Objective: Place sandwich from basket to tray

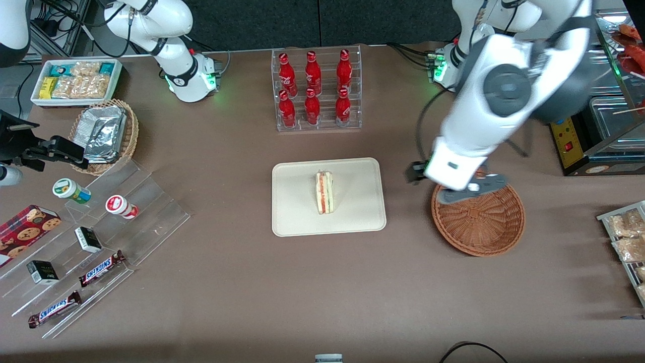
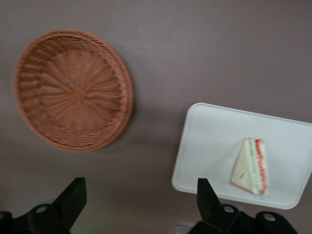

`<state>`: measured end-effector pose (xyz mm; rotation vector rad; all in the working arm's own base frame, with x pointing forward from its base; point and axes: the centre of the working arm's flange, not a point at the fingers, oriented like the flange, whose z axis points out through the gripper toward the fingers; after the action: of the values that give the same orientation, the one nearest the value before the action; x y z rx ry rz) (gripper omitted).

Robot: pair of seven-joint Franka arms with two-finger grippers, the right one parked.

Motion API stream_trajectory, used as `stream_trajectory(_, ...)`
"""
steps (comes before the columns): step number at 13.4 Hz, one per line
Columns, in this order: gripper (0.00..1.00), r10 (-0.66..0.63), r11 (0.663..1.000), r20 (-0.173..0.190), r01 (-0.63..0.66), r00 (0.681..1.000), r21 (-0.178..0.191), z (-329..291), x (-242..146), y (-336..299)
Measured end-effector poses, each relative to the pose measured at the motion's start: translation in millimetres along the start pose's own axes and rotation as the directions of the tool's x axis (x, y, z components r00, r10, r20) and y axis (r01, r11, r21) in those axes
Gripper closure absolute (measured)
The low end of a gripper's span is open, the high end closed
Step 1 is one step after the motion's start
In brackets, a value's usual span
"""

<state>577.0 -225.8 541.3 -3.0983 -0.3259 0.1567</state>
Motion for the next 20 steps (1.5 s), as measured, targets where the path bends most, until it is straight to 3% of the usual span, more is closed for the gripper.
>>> stream_trajectory(3,0.00,0.123,0.992,0.059,-0.123,0.991,0.001,-23,15,-81)
stream_trajectory(5,0.00,0.183,0.983,0.080,-0.182,0.980,-0.014,-39,16,-126)
stream_trajectory(7,0.00,0.233,0.972,0.077,-0.232,0.969,-0.027,-55,10,-157)
stream_trajectory(14,0.00,0.330,0.943,0.088,-0.332,0.940,-0.001,-68,9,-221)
stream_trajectory(20,0.00,0.296,0.955,0.086,-0.297,0.951,0.007,-70,3,-203)
